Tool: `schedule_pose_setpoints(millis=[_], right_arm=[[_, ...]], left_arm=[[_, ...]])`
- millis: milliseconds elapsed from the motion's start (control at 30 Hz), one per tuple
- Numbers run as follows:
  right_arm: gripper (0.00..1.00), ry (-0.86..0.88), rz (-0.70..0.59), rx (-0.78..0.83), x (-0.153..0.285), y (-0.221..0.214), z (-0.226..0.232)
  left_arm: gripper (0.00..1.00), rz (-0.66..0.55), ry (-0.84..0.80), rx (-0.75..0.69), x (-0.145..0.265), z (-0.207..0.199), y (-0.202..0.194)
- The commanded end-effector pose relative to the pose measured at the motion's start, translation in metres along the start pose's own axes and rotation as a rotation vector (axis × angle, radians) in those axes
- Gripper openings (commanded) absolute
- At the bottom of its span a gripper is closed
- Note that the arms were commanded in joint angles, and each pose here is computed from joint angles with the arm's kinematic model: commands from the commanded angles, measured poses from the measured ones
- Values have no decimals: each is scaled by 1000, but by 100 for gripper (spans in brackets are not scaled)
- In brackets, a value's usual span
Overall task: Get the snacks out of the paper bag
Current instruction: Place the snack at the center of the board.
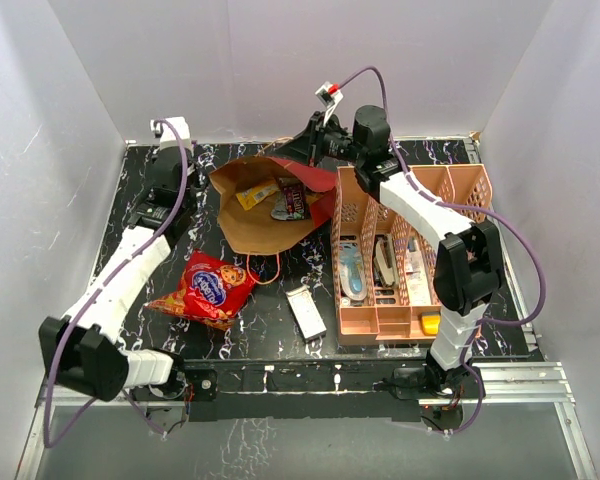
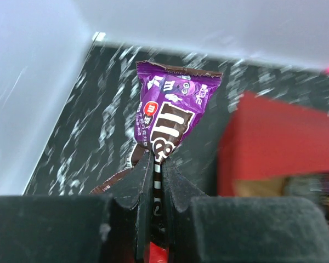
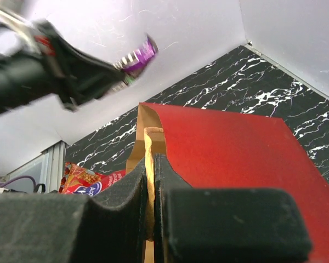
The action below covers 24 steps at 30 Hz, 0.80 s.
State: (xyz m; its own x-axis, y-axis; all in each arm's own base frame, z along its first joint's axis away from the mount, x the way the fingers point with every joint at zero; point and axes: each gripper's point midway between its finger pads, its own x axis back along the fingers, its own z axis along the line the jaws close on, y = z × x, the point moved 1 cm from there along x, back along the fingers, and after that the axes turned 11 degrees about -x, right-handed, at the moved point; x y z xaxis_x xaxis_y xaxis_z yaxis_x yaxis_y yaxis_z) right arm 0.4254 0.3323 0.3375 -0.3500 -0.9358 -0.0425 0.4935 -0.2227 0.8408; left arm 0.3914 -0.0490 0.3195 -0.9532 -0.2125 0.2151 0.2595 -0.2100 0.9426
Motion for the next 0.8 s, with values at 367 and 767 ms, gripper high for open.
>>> schedule_pose_setpoints(millis=[367, 767], right_arm=[[8, 54, -79, 88, 18, 43, 34], [8, 62, -88, 80, 21, 50, 44]], left_arm=[[0, 223, 515, 201, -53, 105, -157], [0, 326, 800, 266, -132, 117, -225]])
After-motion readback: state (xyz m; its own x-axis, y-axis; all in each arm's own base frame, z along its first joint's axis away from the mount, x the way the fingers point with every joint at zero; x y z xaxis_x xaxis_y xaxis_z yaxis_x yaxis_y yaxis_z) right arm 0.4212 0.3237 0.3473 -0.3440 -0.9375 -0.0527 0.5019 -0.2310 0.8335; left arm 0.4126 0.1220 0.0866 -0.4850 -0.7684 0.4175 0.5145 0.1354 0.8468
